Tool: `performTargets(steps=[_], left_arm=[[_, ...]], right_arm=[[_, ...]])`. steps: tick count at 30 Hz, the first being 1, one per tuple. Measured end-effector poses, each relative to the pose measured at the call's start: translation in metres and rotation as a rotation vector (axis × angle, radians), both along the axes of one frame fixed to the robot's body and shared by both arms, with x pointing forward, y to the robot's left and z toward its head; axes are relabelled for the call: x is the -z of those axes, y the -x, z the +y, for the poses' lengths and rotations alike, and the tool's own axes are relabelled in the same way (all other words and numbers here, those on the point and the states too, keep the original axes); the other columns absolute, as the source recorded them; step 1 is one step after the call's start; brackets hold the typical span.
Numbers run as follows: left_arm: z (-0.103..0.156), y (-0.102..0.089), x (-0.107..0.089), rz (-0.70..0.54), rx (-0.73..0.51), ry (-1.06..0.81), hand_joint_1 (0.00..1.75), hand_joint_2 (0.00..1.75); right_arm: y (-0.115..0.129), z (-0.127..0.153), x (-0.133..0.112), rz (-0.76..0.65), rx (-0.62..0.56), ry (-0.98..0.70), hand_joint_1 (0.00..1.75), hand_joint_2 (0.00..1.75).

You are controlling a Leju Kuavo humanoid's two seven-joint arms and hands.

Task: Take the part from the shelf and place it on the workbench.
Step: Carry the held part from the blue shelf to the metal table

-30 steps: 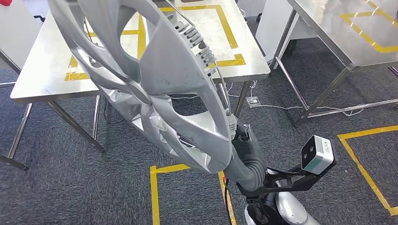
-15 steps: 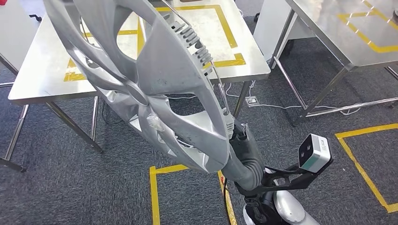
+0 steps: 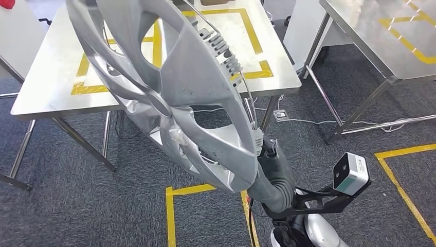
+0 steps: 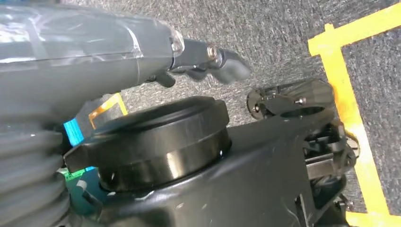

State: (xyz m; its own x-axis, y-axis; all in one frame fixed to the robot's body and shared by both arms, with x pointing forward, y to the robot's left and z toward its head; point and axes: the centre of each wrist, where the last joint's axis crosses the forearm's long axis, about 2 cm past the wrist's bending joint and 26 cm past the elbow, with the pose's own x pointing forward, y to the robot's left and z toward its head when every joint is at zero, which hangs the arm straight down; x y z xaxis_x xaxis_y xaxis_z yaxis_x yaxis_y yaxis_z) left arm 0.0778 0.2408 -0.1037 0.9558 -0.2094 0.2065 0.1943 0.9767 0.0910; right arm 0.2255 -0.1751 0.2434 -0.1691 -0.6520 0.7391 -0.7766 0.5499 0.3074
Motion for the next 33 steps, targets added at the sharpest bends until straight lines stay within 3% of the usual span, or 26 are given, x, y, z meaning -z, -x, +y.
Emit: performTargets(steps=[25,33], left_arm=[[0.002,0.003,0.001,0.008,-0.001,-0.005,0.0,1.75],[-0.007,0.0,-0.001,0.002,0.004,0.014,0.0,1.75]], right_arm=[[-0.001,0.002,0.003,0.01,0.003,-0.002,1.75,1.75],[-0.002,0.002,0.002,0.008,0.005,-0.004,1.75,1.75]])
